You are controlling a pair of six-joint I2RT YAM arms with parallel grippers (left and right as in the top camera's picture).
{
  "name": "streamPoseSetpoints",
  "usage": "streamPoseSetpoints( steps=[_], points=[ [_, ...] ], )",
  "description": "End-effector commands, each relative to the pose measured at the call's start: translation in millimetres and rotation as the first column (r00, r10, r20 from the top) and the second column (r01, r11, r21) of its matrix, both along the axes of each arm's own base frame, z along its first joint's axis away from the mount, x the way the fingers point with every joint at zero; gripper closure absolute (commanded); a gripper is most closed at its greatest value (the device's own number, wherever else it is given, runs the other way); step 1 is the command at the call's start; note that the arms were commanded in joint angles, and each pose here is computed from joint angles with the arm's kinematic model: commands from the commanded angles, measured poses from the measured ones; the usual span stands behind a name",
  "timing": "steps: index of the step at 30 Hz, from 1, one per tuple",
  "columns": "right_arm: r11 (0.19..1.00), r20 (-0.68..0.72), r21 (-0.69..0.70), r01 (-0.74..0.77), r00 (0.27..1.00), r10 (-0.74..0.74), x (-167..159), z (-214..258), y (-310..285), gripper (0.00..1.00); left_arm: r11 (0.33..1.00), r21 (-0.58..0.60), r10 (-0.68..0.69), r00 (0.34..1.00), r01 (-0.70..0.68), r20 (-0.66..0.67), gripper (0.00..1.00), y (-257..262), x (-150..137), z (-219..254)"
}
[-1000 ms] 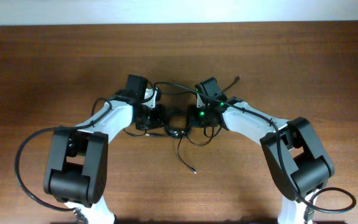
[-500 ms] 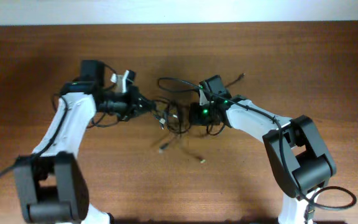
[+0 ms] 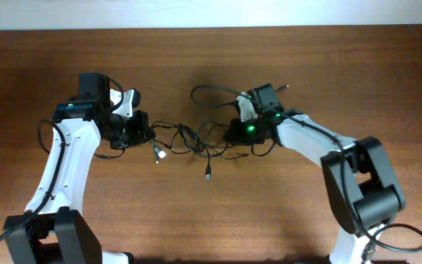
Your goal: Untangle cables
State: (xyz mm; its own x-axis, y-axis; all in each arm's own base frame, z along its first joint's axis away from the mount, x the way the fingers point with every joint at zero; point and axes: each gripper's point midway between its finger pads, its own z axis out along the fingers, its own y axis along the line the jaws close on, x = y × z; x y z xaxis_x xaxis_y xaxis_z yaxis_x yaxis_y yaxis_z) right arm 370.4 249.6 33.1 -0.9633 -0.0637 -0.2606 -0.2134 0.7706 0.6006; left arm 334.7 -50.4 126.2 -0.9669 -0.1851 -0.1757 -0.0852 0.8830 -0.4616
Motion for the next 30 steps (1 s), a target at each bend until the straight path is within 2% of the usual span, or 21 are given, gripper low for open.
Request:
streamPoseSetpoints(
  steps=[1, 5, 6, 10, 11, 12, 13, 14, 16, 19, 20, 21, 22, 23, 24, 26, 29, 30],
  points=[
    [1.000, 0.032, 0.029, 0.013, 0.999, -0.014, 4.1, 30.1, -22.8, 0.96, 0.982, 0.188, 0.006, 0.999, -0.015, 0.049, 1.00, 29.7, 6.1, 3.6],
    [0.997, -0.053, 0.004, 0.082, 0.995, -0.082, 2.1, 22.9, -56.8, 0.96, 0.979, 0.199, 0.024, 0.998, -0.036, 0.066, 1.00, 32.5, 11.2, -0.6],
    [0.999, -0.045, 0.023, 0.042, 0.998, -0.041, -1.2, 24.7, -56.9, 0.96, 0.981, 0.189, 0.038, 0.997, -0.049, 0.061, 1.00, 31.7, 11.2, -6.9],
    [0.999, -0.030, 0.049, -0.001, 1.000, 0.002, -4.2, 27.8, -52.6, 0.96, 0.998, 0.057, 0.004, 0.998, -0.008, 0.068, 1.00, 8.8, 12.1, -24.7],
    [0.999, -0.031, 0.054, -0.002, 0.999, 0.004, -4.5, 28.3, -52.0, 0.96, 0.998, 0.056, 0.004, 0.998, -0.008, 0.069, 1.00, 8.9, 13.3, -30.4],
    [0.999, -0.035, 0.053, -0.002, 0.999, 0.004, -5.2, 28.1, -52.1, 0.91, 0.998, 0.056, 0.004, 0.997, -0.008, 0.072, 1.00, 8.9, 14.6, -37.6],
    [0.998, -0.040, 0.061, -0.006, 0.999, 0.008, -6.5, 28.8, -51.1, 0.68, 0.998, 0.056, 0.004, 0.998, -0.007, 0.067, 1.00, 8.9, 14.6, -44.4],
    [0.996, -0.046, 0.089, -0.016, 0.999, 0.020, -8.5, 32.0, -47.6, 0.57, 0.998, 0.055, 0.004, 0.998, -0.007, 0.059, 1.00, 8.8, 14.3, -48.4],
    [0.985, -0.053, 0.166, -0.045, 0.997, 0.055, -12.6, 42.6, -37.9, 0.50, 0.999, 0.044, 0.002, 0.999, -0.003, 0.032, 1.00, 7.3, 13.0, -58.0],
    [0.978, -0.044, 0.202, -0.061, 0.996, 0.071, -12.0, 49.9, -32.8, 0.50, 0.999, 0.036, -0.003, 1.000, 0.003, -0.013, 1.00, 5.5, 9.9, -71.4],
    [0.977, -0.037, 0.203, -0.062, 0.997, 0.071, -10.7, 50.5, -32.4, 0.50, 0.999, 0.041, -0.021, 1.000, 0.021, -0.006, 0.96, 5.6, 9.6, -71.6],
    [0.976, -0.025, 0.206, -0.064, 0.997, 0.071, -8.7, 51.5, -31.9, 0.50, 0.997, 0.049, -0.055, 0.998, 0.055, 0.003, 0.82, 5.4, 8.4, -71.4],
    [0.976, -0.019, 0.209, -0.058, 0.998, 0.063, -5.9, 52.6, -31.3, 0.50, 0.996, 0.054, -0.075, 0.997, 0.074, 0.006, 0.48, 5.6, 7.9, -69.5],
    [0.975, -0.013, 0.214, -0.052, 0.998, 0.056, -3.4, 54.0, -30.6, 0.50, 0.996, 0.053, -0.073, 0.997, 0.073, -0.001, 0.40, 5.9, 8.5, -64.5],
    [0.975, -0.016, 0.219, -0.041, 0.999, 0.045, -1.5, 54.9, -30.2, 0.50, 0.996, 0.053, -0.074, 0.997, 0.074, -0.004, 0.34, 6.1, 12.1, -51.5],
    [0.975, -0.017, 0.221, -0.037, 0.999, 0.041, -0.8, 55.2, -30.0, 0.51, 0.996, 0.054, -0.075, 0.997, 0.075, 0.004, 0.31, 6.2, 19.2, -31.4],
    [0.975, -0.041, 0.222, -0.018, 0.999, 0.028, -1.9, 54.6, -30.3, 0.51, 0.994, 0.057, -0.098, 0.995, 0.096, 0.020, 0.32, -1.4, 25.1, -12.3],
    [0.975, -0.044, 0.221, -0.018, 0.999, 0.028, -2.4, 54.3, -30.5, 0.52, 0.991, 0.065, -0.116, 0.993, 0.114, 0.015, 0.36, -7.0, 23.3, -13.3]
  ],
)
